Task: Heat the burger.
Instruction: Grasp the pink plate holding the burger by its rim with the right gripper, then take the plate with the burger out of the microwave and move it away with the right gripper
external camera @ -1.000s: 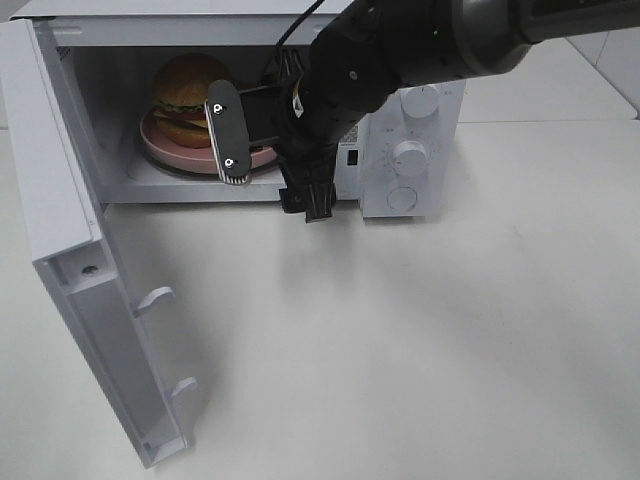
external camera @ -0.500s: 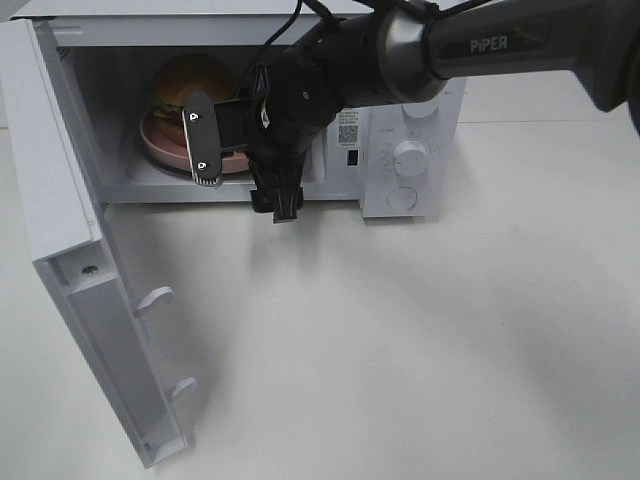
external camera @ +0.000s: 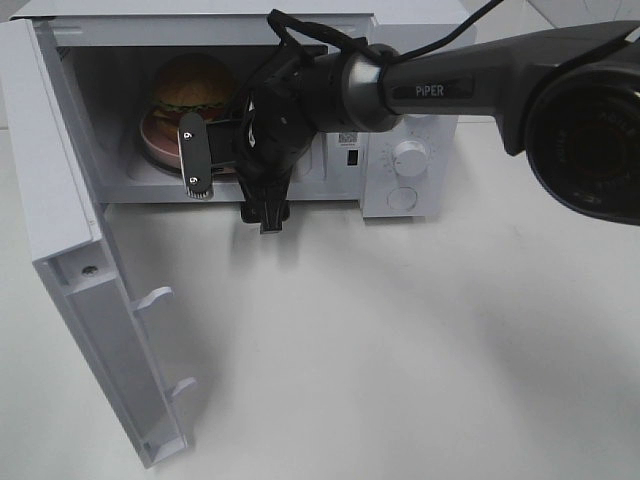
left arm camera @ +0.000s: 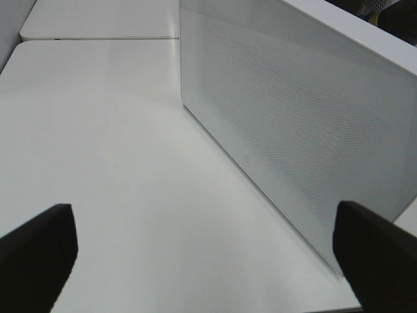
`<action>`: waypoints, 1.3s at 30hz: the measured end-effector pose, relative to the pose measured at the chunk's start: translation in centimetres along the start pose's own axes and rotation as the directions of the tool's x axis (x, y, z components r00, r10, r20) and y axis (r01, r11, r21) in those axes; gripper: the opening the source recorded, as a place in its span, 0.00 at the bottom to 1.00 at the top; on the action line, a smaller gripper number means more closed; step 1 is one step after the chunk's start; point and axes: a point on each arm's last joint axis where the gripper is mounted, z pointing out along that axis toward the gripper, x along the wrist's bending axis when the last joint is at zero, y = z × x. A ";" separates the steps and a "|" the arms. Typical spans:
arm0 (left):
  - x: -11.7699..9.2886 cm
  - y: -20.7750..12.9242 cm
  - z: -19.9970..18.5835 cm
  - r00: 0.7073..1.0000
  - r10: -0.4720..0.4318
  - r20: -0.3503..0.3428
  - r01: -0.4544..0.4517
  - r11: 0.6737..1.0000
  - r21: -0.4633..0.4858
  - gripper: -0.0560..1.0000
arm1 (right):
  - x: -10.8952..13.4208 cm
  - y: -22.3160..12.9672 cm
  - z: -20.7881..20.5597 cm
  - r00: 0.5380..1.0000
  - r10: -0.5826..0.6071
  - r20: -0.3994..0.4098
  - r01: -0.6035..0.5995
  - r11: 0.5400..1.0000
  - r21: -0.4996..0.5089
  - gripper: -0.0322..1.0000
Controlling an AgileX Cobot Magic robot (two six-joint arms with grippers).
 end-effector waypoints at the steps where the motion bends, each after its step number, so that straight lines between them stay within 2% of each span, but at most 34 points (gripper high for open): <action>1: 0.0 0.0 0.0 1.000 0.000 0.000 0.000 1.000 0.000 0.99 | 0.0 0.0 0.0 1.000 0.000 0.000 0.000 1.000 0.000 0.87; 7: 0.0 0.0 0.0 1.000 0.000 0.000 0.000 1.000 0.000 0.99 | -0.2 -0.7 0.5 1.000 0.012 0.000 -0.012 1.000 0.009 0.83; 8: 0.0 0.0 0.0 1.000 0.000 0.000 0.000 1.000 0.000 0.99 | -0.2 -0.7 0.5 1.000 0.012 0.000 -0.012 1.000 0.010 0.77; 10: 0.0 0.0 0.0 1.000 0.000 0.000 0.000 1.000 0.000 0.99 | -0.2 -0.7 0.5 1.000 0.012 0.000 -0.012 1.000 0.010 0.73; 11: 0.0 0.0 0.0 1.000 0.000 0.000 0.000 1.000 0.000 0.99 | -0.2 -0.7 0.6 1.000 0.011 -0.001 -0.011 1.000 0.011 0.64; 12: 0.0 0.0 0.0 1.000 0.000 0.000 0.000 1.000 0.000 0.99 | -0.2 -0.7 0.6 1.000 0.011 -0.001 -0.011 1.000 0.011 0.64; 13: 0.0 0.0 0.0 1.000 0.000 0.000 0.000 1.000 0.000 0.99 | -0.2 -0.7 0.6 1.000 0.011 0.000 -0.011 1.000 0.010 0.58; 14: 0.0 0.0 0.0 1.000 0.000 0.000 0.000 1.000 0.000 0.99 | -0.2 -0.7 0.6 1.000 0.011 0.000 -0.011 1.000 0.010 0.58; 16: 0.0 0.0 0.0 1.000 0.000 0.000 0.000 1.000 0.000 0.99 | -0.2 -0.6 0.4 1.000 0.010 0.002 -0.010 1.000 0.008 0.32; 17: 0.0 0.0 0.0 1.000 0.000 0.000 0.000 1.000 0.000 0.99 | -0.2 -0.6 0.4 1.000 0.010 0.002 -0.010 1.000 0.008 0.32; 19: 0.0 0.0 0.0 1.000 0.000 0.000 0.000 1.000 0.000 0.99 | -0.1 -0.3 0.3 1.000 0.002 -0.006 -0.002 1.000 0.012 0.19; 29: 0.0 0.0 0.0 1.000 0.000 0.000 0.000 1.000 0.000 0.99 | -0.4 0.0 -0.3 0.999 -0.046 0.007 0.046 0.999 0.015 0.14; 39: 0.0 0.0 0.0 1.000 0.000 0.000 0.000 1.000 0.000 0.99 | -0.3 0.5 -1.6 0.998 -0.055 -0.016 0.055 0.998 0.022 0.13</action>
